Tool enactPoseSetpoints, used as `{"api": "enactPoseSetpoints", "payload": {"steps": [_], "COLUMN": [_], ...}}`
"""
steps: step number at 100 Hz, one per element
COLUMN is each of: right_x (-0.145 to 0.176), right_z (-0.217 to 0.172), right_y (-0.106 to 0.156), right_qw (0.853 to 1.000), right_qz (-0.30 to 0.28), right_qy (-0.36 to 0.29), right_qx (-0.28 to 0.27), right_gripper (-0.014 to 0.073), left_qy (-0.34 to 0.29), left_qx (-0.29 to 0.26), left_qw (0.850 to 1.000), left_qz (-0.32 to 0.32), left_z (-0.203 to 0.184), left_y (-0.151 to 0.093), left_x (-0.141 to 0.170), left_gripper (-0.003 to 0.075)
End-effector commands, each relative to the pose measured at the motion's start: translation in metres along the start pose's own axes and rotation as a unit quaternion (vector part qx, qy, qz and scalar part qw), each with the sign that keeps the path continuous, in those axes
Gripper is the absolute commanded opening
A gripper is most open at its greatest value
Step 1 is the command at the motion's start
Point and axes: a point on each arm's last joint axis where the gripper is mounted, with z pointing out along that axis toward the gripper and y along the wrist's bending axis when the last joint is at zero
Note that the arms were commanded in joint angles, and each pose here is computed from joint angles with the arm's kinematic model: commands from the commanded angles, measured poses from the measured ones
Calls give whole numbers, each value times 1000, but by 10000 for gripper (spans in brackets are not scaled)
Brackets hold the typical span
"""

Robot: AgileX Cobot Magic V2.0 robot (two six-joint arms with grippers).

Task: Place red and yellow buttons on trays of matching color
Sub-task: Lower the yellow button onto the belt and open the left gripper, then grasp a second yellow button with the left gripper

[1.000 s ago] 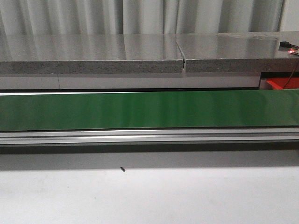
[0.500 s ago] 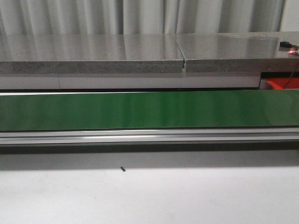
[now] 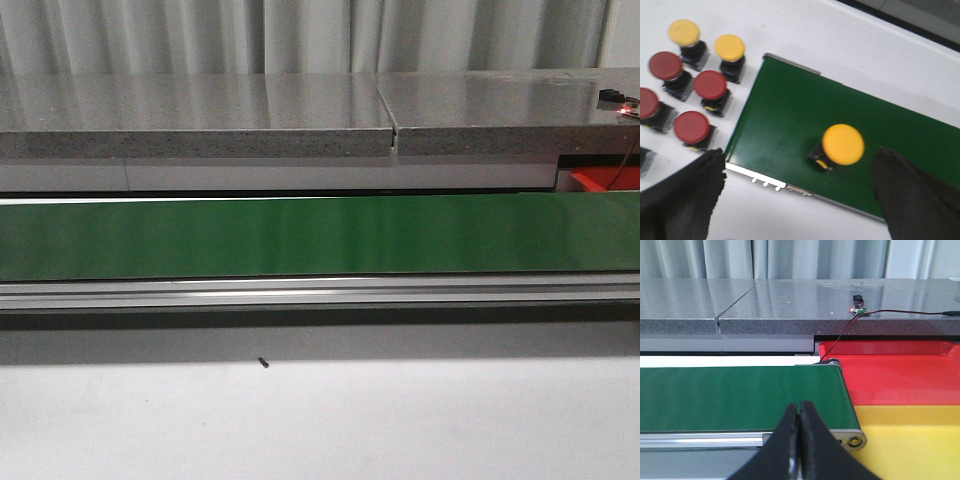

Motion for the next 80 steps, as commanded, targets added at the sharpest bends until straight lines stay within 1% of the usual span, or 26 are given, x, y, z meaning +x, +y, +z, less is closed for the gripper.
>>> {"api": "enactPoseSetpoints", "payload": {"steps": [1, 30, 55, 80], "right_x": [-13, -13, -13, -13], "right_z": [-3, -3, -3, -3], "right_y": [1, 1, 1, 1], "right_qw": [999, 999, 999, 999], "right_qz": [-7, -7, -7, -7], "right_qy": [-54, -54, -54, -54], "right_qx": [-2, -2, -2, -2], "right_gripper": [-91, -91, -91, -91], "left_qy": [-34, -40, -1, 35], "left_qx": [-15, -71, -116, -138], "left_qw": [999, 995, 986, 979], "left_qz": [-15, -61, -120, -145], "left_z": [-15, -19, -4, 16], "left_y": [8, 42, 78, 104], "left_x": [-7, -11, -8, -8], "left_gripper": [587, 587, 587, 587]}}
